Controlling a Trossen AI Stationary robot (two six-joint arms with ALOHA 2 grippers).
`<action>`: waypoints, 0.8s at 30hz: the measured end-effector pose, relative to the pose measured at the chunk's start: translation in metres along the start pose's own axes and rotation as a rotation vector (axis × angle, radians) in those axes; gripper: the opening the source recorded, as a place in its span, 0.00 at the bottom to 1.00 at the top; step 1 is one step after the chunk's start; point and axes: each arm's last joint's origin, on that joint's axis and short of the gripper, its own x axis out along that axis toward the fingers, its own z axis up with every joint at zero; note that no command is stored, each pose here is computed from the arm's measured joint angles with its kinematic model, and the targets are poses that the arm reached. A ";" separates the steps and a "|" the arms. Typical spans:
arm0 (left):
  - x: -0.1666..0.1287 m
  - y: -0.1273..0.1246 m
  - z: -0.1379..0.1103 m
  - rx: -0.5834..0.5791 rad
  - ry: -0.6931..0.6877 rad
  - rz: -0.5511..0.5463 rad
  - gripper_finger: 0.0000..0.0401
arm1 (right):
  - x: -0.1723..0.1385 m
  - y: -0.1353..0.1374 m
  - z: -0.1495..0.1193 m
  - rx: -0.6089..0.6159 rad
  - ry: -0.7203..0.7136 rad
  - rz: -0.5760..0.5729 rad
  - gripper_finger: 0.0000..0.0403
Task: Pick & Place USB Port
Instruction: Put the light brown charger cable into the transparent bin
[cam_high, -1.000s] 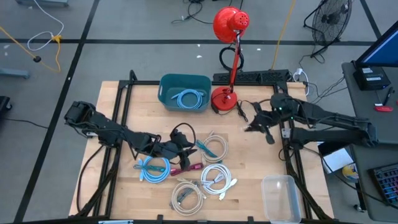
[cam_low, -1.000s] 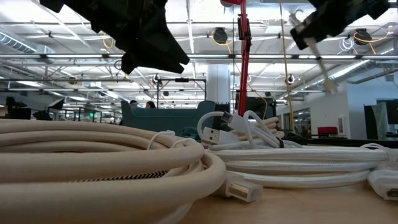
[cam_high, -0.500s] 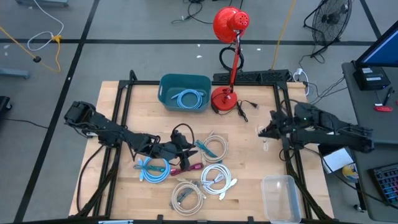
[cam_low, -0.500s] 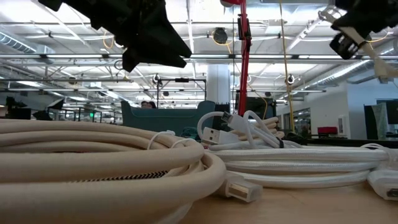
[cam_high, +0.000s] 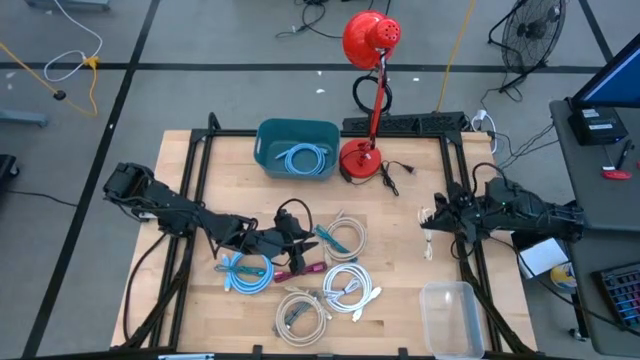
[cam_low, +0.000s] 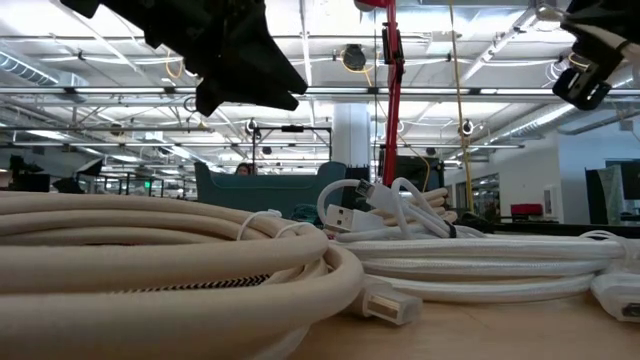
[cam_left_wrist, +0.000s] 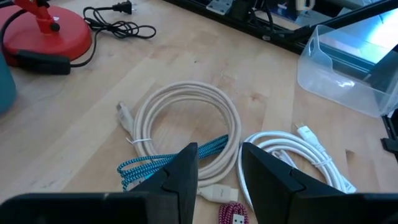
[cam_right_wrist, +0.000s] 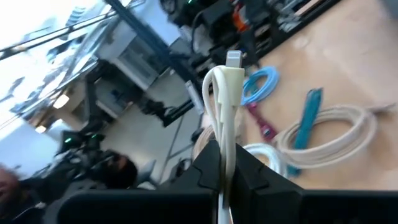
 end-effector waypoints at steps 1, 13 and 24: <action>0.000 0.000 0.000 -0.001 0.001 0.000 0.32 | 0.000 0.000 -0.001 0.002 0.011 0.010 0.00; -0.005 -0.008 -0.005 -0.013 -0.014 0.006 0.32 | 0.025 -0.005 -0.020 -0.024 0.084 0.176 0.00; -0.007 -0.011 -0.006 -0.013 -0.016 0.002 0.32 | 0.045 0.012 -0.036 -0.059 0.098 0.182 0.00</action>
